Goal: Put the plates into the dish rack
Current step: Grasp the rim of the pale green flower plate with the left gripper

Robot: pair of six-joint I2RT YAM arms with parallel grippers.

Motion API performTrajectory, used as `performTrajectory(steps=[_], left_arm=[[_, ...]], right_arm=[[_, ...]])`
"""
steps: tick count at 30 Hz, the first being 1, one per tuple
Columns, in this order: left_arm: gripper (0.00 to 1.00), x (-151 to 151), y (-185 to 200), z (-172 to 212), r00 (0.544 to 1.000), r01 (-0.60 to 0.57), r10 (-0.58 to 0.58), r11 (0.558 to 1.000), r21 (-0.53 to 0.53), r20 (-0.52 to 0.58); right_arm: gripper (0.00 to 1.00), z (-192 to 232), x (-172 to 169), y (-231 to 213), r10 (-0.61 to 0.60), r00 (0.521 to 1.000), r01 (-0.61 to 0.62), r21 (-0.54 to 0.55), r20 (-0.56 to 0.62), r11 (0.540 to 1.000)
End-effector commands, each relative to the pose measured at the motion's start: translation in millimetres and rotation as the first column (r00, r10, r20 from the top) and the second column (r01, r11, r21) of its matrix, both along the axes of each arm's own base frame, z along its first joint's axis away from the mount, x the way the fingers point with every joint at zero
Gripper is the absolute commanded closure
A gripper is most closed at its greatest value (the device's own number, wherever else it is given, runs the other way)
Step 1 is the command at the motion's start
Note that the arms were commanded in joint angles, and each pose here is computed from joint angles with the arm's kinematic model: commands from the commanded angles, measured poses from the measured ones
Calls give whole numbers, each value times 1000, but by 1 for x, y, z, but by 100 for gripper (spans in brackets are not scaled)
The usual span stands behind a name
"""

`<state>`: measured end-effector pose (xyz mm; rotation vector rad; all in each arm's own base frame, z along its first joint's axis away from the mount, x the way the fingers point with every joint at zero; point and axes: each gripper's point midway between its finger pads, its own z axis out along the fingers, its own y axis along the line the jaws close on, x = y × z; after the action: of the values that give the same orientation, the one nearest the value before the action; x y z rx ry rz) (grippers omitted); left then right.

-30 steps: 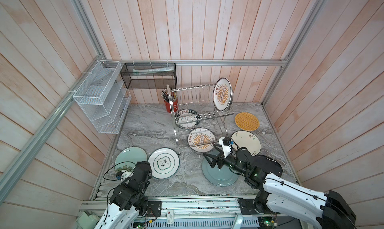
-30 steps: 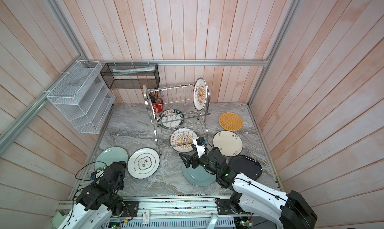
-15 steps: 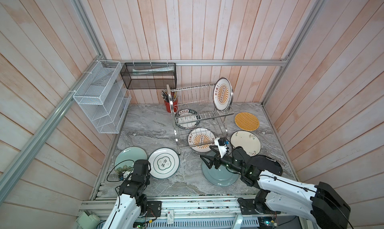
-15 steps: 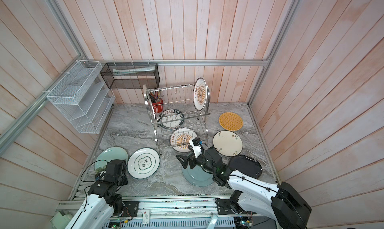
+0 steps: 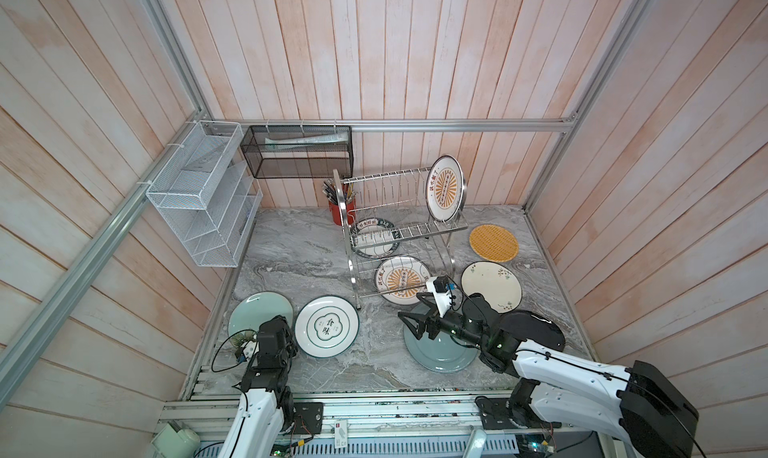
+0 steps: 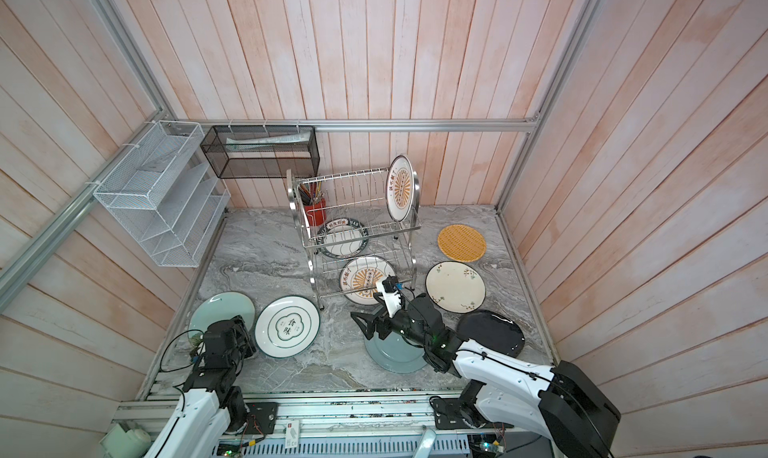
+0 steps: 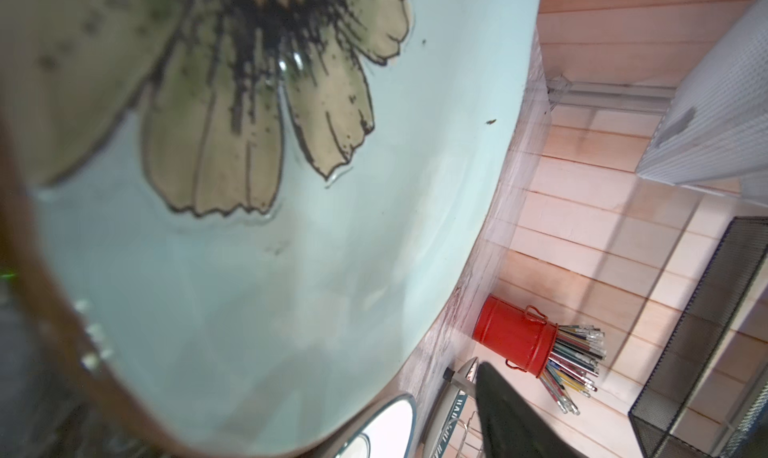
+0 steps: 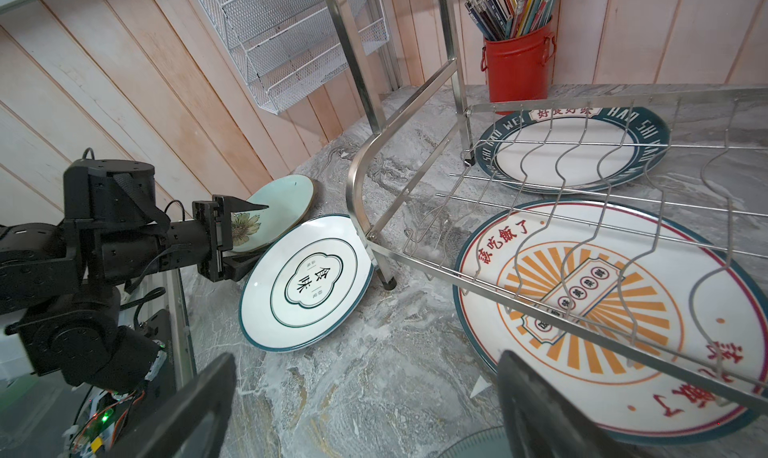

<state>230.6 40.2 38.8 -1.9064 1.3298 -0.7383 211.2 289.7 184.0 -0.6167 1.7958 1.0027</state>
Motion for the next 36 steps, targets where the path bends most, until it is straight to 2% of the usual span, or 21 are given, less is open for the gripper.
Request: performTrajectory(steps=[1, 4, 10, 15, 20, 25, 27, 36], left_arm=[[34, -29, 2, -43, 989, -40, 35, 999, -31, -140], [42, -32, 3, -49, 988, -68, 60, 997, -49, -141], [67, -34, 6, -51, 988, -90, 83, 995, -53, -127], [86, -33, 11, -34, 990, -64, 66, 998, 20, -121], [97, -25, 15, -12, 995, 3, 9, 992, 123, -97], [100, -23, 13, -4, 992, 54, -36, 986, 155, -121], [100, -12, 11, 8, 993, 102, -88, 974, 201, -76], [100, 1, 7, 58, 979, 204, -200, 921, 332, -46]], right_arm=[[2, 9, -2, 5, 16, 1000, -17, 15, 25, 1000], [2, 9, -3, 5, 18, 1000, -18, 16, 26, 1000], [2, 10, -3, 4, 16, 999, -17, 19, 29, 1000], [2, 13, -2, 2, 7, 999, -7, 21, 38, 1000], [2, 13, -2, 2, 3, 999, -4, 19, 40, 1000], [2, 11, -1, 2, -1, 999, 0, 9, 36, 1000], [2, 11, -1, 1, -4, 999, 4, 12, 40, 1000], [2, 10, 1, 0, -16, 999, 16, -1, 42, 1000]])
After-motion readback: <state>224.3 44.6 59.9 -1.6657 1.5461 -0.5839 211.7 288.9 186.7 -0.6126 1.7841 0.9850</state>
